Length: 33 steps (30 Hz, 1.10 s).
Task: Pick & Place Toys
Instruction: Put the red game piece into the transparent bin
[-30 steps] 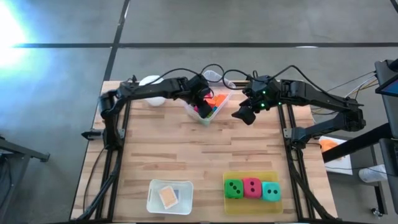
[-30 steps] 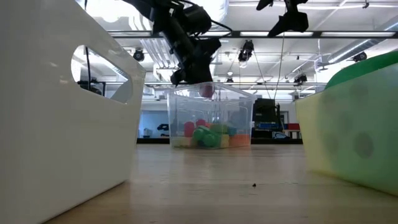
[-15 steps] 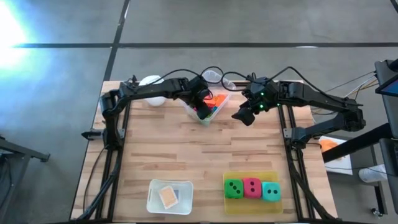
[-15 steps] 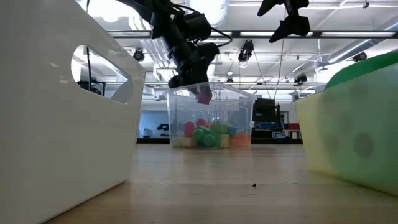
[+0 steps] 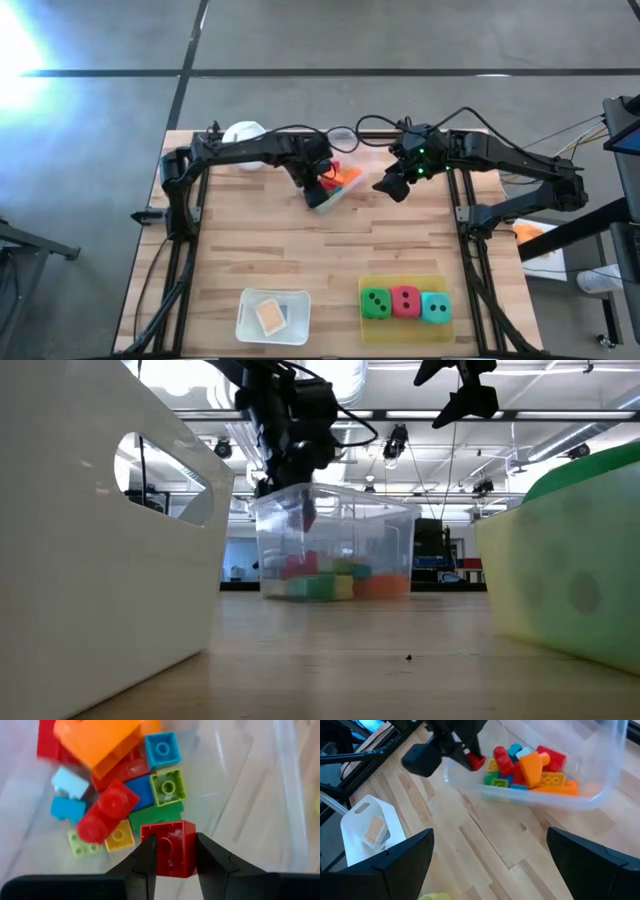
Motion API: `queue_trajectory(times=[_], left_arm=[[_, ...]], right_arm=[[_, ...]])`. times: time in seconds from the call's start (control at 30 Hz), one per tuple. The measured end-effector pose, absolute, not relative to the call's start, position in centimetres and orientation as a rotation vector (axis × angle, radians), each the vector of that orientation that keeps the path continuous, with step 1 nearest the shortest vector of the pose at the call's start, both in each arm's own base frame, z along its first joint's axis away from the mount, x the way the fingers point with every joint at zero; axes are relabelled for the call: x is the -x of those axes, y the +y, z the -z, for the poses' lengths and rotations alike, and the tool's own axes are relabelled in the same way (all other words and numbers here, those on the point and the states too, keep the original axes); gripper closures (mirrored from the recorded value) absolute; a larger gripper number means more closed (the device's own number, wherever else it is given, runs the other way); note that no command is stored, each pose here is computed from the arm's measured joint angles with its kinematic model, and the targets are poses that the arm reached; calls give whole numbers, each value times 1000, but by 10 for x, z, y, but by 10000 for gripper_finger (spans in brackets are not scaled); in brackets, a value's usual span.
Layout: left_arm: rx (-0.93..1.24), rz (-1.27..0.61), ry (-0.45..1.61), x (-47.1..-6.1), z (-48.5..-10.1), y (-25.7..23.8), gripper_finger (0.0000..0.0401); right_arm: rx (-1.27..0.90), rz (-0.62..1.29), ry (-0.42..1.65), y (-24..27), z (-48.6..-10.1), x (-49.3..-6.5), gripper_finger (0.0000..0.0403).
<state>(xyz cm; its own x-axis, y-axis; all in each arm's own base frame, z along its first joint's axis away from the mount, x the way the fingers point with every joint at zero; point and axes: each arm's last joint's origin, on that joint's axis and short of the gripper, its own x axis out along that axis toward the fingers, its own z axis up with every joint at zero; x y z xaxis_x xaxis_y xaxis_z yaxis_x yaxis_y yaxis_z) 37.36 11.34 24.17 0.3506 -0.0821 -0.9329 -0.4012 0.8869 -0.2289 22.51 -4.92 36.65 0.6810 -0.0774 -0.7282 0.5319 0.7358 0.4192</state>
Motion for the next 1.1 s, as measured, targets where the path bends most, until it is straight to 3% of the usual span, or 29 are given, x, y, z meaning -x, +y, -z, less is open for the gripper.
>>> queue_trajectory(times=[0.17, 0.43, 1.1], left_arm=[[445, -199, 1241, -371, -244, 104, 302], [462, -287, 1033, -382, -264, 107, 302], [508, -338, 1094, -387, -226, 114, 302]], right_arm=[[-666, 371, 752, -49, -366, -225, 23], [-667, 370, 751, -49, -367, -225, 23], [-685, 376, 744, -49, -367, -225, 23]])
